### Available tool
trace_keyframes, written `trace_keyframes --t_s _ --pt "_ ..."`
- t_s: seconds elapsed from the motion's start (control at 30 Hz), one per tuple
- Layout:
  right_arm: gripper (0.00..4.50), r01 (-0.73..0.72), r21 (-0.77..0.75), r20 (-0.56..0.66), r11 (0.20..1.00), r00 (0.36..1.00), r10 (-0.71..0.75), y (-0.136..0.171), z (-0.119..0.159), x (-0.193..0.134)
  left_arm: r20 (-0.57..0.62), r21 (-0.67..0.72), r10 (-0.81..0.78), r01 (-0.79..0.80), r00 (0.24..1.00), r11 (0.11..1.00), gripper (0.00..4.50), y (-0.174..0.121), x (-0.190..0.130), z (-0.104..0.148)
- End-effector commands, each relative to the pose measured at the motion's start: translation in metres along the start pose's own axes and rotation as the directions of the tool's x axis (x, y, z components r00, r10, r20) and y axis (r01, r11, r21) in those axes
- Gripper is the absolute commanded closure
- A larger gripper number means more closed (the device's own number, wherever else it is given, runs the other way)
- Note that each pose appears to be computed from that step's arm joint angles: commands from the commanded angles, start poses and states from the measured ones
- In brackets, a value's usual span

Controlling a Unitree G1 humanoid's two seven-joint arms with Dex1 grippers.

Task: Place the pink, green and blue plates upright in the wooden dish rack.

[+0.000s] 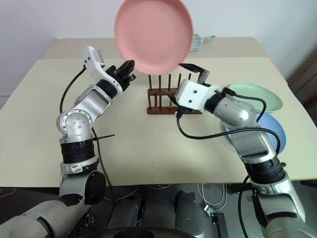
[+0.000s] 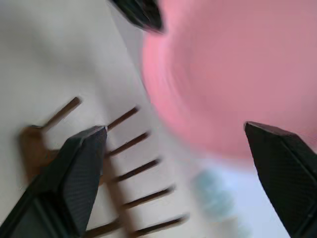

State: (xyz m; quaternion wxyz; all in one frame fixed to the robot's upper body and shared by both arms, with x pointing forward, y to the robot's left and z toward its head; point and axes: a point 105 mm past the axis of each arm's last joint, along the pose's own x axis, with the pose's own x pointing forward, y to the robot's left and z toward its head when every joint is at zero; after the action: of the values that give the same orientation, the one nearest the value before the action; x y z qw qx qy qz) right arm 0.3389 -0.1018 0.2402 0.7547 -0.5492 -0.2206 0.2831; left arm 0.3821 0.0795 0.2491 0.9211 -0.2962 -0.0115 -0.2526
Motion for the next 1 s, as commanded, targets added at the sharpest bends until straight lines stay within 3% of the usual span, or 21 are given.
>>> trace_keyframes --t_s 0.03,0.2,0.27,0.3,0.53,0.63,0.77,0.83,0.9,0.97,1.0 --pt "0.0 0.043 -0.234 -0.018 0.971 0.999 -0.048 -0.01 -0.007 0.004 -0.021 0.015 -0.083 0.083 0.996 0.996 4.47 -0.027 -0.001 0.005" --pt "0.0 0.036 -0.41 -0.053 0.911 0.997 -0.063 -0.007 -0.025 0.008 -0.099 -0.016 -0.114 0.113 0.989 0.993 4.47 -0.037 -0.005 -0.008" --pt "0.53 0.022 -0.435 -0.082 0.9 0.995 -0.064 -0.004 -0.034 0.009 -0.121 -0.027 -0.143 0.141 0.982 0.99 4.5 -0.043 -0.009 -0.012" --pt "0.87 0.021 -0.44 -0.09 0.898 0.994 -0.067 -0.004 -0.037 0.009 -0.124 -0.035 -0.154 0.151 0.98 0.988 4.5 -0.046 -0.01 -0.013" --pt "4.45 0.058 -0.456 -0.089 0.888 0.99 -0.11 -0.007 -0.04 0.006 -0.119 -0.102 -0.124 0.112 0.985 0.988 4.5 -0.042 -0.01 -0.015" --pt "4.5 0.079 -0.463 -0.085 0.883 0.987 -0.133 -0.01 -0.039 0.004 -0.025 -0.22 -0.138 0.129 0.99 0.967 3.54 -0.042 -0.008 -0.002" --pt "4.5 0.144 -0.384 -0.054 0.912 0.983 -0.177 -0.019 -0.032 -0.002 0.129 -0.251 -0.074 0.105 0.989 0.962 1.59 -0.033 -0.006 0.03" --pt "4.5 0.181 -0.28 -0.028 0.943 0.98 -0.197 -0.025 -0.028 -0.008 0.207 -0.191 -0.034 0.074 0.978 0.979 1.59 -0.022 -0.009 0.049" --pt "4.5 0.248 -0.044 -0.002 0.968 0.969 -0.248 -0.039 -0.022 -0.019 0.232 0.017 0.01 -0.014 0.973 1.0 1.59 -0.005 -0.013 0.058" --pt "4.5 0.258 0.242 0.013 0.935 0.963 -0.269 -0.049 -0.02 -0.029 0.192 0.286 0.001 -0.056 0.981 0.957 1.59 0.007 -0.018 0.053" --pt "4.5 0.244 0.422 0.026 0.873 0.96 -0.28 -0.055 -0.019 -0.035 0.137 0.391 -0.032 -0.024 0.99 0.92 1.59 0.013 -0.023 0.043"
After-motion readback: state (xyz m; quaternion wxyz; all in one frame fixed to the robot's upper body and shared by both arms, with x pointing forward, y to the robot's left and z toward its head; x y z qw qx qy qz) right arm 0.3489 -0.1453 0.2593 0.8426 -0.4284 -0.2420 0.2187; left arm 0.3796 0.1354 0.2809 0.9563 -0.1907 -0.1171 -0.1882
